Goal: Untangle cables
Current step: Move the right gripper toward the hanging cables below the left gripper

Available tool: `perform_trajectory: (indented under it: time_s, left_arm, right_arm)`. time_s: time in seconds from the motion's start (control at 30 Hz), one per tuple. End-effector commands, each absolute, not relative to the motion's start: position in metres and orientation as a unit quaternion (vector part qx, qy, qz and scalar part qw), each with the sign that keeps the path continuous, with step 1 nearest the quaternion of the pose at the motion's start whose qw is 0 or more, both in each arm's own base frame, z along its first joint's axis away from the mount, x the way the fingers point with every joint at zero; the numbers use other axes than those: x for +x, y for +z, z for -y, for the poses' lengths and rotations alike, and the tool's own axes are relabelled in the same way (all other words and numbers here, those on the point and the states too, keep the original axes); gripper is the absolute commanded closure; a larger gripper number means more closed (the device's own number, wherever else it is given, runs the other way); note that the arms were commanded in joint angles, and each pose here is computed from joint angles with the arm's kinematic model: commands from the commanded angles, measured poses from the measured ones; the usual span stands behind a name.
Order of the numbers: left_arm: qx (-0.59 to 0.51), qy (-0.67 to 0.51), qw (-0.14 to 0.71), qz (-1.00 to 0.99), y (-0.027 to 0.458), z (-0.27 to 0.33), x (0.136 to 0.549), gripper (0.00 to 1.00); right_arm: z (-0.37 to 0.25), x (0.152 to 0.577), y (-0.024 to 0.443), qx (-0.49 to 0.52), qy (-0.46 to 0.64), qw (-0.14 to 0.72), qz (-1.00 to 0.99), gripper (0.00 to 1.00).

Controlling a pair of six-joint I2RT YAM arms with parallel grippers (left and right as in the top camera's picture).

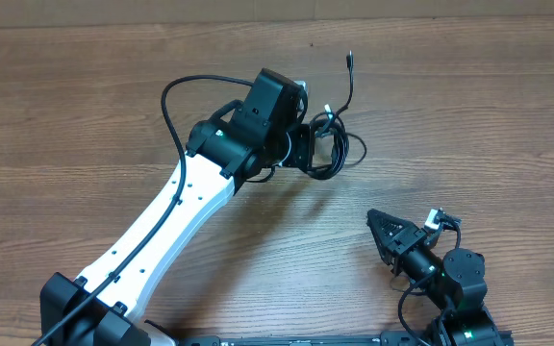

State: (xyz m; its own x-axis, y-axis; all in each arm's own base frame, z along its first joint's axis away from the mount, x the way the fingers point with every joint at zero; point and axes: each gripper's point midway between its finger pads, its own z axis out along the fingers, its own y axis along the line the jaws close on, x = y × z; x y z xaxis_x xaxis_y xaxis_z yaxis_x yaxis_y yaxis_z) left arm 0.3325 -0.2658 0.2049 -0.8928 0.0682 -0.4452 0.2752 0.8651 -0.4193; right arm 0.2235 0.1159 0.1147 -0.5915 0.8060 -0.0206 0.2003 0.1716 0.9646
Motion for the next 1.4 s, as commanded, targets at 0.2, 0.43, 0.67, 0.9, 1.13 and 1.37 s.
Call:
perform_trajectory:
  time_s: [0.2,0.43,0.67,0.9,1.13,1.37]
  left_arm:
    - [0.168,-0.265,0.194,-0.929,0.219,0.272,0.307,0.96]
    - [0.186,-0.261,0.194,-0.927,0.218,0.272,0.305,0.96]
    - [0.267,-0.271,0.188,-0.905,0.217,0.277,0.292,0.96]
    - [0.302,-0.264,0.193,-0.895,0.216,0.276,0.290,0.96]
    - [0.337,-0.279,0.175,-0.882,0.216,0.297,0.265,0.96]
    - [0.388,-0.251,0.162,-0.872,0.208,0.310,0.238,0.96]
  right_arm:
    - [-0.111,0.226,0.109,0.355,0.522,0.299,-0.716,0.54]
    - [-0.115,0.224,0.110,0.347,0.529,0.290,-0.718,0.44]
    - [-0.132,0.216,0.131,0.336,0.591,0.242,-0.692,0.35]
    - [-0.134,0.217,0.141,0.402,0.630,0.175,-0.641,0.29]
    - [-0.120,0.229,0.144,0.447,0.626,0.198,-0.607,0.24]
    - [-0.100,0.241,0.144,0.485,0.609,0.243,-0.578,0.20]
